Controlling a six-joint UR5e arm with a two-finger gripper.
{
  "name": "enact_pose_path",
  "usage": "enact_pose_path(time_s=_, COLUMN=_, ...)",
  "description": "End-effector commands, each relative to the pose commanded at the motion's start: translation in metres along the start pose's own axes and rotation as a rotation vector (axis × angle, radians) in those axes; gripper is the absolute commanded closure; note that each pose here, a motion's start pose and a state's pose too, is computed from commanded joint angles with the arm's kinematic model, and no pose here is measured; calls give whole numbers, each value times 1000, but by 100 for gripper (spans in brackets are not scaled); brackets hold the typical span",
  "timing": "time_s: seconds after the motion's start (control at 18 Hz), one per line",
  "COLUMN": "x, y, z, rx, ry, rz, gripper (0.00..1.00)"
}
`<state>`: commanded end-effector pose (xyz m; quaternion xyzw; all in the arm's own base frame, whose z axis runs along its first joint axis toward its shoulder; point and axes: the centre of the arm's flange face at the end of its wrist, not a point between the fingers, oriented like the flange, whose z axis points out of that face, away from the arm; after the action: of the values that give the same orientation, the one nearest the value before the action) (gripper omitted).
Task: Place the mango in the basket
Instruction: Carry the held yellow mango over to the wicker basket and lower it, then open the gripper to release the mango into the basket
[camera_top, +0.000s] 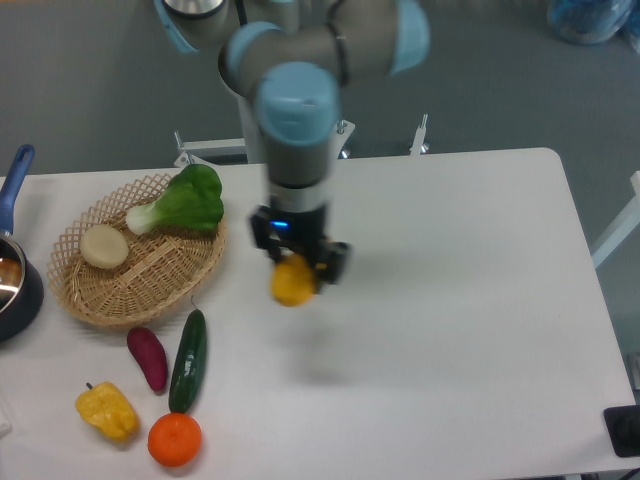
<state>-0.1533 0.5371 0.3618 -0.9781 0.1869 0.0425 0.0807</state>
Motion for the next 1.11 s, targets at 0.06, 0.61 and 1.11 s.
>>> enact_pose_path(time_s=0.06, x=20, y=-15, z=1, rx=0, ry=4, rz=42, gripper=80)
enact_pose_path(time_s=0.61, x=111, y=-93, z=72, rx=-9, ry=64, rz=144, gripper=66)
enact_pose_path(time_s=1.11, x=114, y=-102, z=87, rx=-3, ry=59, rz=132, gripper=0)
